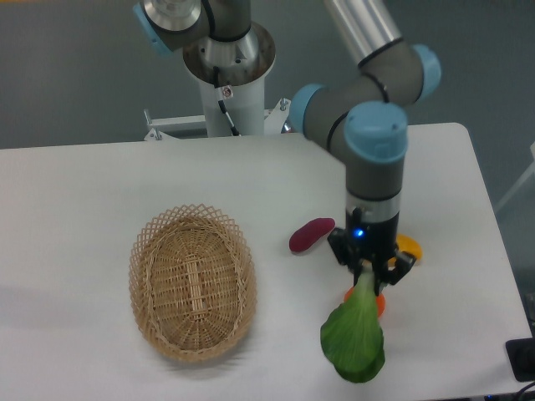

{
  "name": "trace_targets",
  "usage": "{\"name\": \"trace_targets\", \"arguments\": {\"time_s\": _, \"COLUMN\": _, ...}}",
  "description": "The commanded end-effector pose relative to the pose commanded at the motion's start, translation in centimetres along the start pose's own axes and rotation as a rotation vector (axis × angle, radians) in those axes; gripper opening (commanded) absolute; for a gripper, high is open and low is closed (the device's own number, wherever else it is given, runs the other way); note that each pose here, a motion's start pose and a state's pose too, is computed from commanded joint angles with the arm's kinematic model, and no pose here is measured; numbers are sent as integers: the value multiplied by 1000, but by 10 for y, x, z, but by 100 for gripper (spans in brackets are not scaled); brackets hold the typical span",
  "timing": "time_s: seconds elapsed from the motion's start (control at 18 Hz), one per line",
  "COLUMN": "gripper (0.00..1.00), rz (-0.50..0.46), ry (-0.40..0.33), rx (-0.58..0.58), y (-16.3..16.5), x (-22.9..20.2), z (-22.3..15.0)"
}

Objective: Pick up the green vegetable from the table
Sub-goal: 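Lift the grasped bok choy up off the table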

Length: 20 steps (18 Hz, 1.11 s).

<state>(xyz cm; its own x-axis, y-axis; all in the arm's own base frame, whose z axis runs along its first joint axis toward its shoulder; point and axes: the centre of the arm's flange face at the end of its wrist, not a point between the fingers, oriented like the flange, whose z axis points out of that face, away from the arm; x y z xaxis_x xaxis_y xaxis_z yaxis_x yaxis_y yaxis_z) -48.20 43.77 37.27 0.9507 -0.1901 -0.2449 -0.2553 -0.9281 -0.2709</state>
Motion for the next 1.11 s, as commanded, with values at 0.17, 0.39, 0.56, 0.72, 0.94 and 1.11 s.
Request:
{"name": "trace_targets", "arguments": {"time_s": 0.17, "gripper": 20, "rz": 44, "ry": 25, "rx": -17, "y": 19, "x": -4, "z": -13}}
{"name": "trace_targets", "arguments": {"time_s": 0.39, "gripper": 21, "rz": 86, "ry": 64, "rx": -32, "y": 35, "x": -5, "z": -26}}
{"name": "trace_targets", "arguments": {"time_s": 0.56, "gripper": 20, "rz": 85, "ry": 60, "rx": -32, "y": 36, "x": -4, "z": -29}}
{"name": "trace_targets", "arguments": {"time_s": 0.72, "gripper": 20, "rz": 91, "ry": 58, "rx": -29, "y": 31, "x": -3, "z": -29}}
{"name": "trace_targets", "arguments": {"time_s": 0.94, "gripper": 21, "rz": 89, "ry": 56, "rx": -28, "y": 33, "x": -4, "z": -30}}
{"name": "trace_targets", "arguments": {"time_s": 1.11, "gripper": 21, "rz": 89, "ry": 57, "rx": -29, "y": 33, "x": -4, "z": -30}}
